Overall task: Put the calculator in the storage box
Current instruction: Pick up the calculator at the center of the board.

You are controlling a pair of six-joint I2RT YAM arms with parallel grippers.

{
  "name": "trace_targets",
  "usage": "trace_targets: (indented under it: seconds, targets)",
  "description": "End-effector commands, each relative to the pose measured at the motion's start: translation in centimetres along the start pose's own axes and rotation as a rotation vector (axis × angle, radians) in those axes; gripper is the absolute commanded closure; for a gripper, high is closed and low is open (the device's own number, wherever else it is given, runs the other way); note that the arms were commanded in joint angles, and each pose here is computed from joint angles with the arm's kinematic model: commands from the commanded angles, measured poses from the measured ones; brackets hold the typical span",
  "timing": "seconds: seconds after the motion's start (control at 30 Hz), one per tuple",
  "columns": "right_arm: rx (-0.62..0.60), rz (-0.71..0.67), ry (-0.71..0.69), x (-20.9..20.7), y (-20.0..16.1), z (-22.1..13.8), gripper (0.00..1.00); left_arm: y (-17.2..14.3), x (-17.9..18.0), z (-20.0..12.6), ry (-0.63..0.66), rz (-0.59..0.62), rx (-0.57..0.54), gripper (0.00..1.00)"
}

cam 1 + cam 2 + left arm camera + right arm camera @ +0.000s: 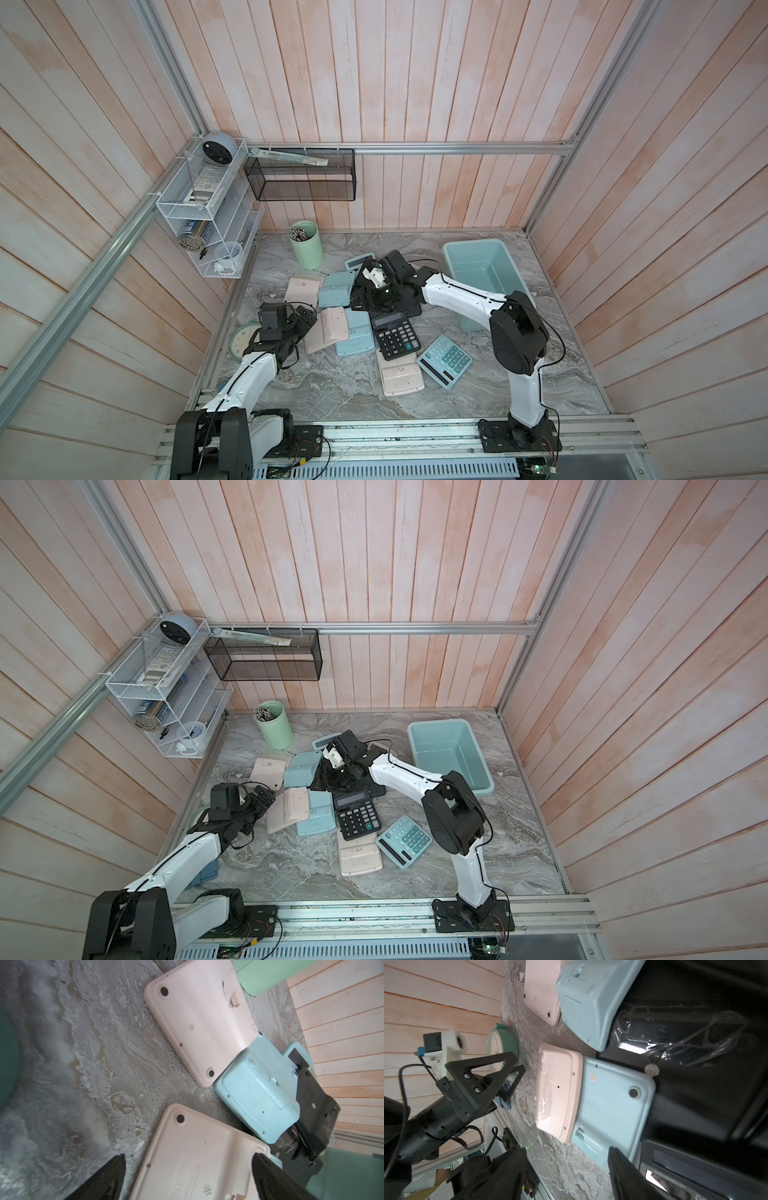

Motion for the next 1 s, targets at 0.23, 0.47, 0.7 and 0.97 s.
trace_targets:
  seconds: [0.23, 0.47, 0.7, 0.97]
  targets:
    - [0.044, 0.026, 0.079, 1.0, -0.3, 2.8, 0.31, -0.5, -0.3, 0.3, -0.040, 0.026, 0.016, 0.00]
    - [0.074, 0.053, 0.106, 1.0, -0.9, 4.9, 0.32, -1.7, -1.0, 1.2, -0.114, -0.012, 0.062, 0.00]
    - [0.080, 0.094, 0.122, 0.5, -1.0, 6.1, 0.35, -2.4, -1.4, 1.6, -0.158, -0.036, 0.085, 0.01]
    - [0.093, 0.147, 0.197, 0.6, -1.9, 6.8, 0.35, -2.6, -2.3, 1.9, -0.212, -0.061, 0.090, 0.01]
Point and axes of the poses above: each gripper's point midway between its finger pads, its own z axis out along the fingers, its own x axis along the line the jaws close on, y = z × x, the point moved 1 cm from there along -z, back along the fingers, and after that the axes turned 14 degrees about z, right-handed, at the moved point
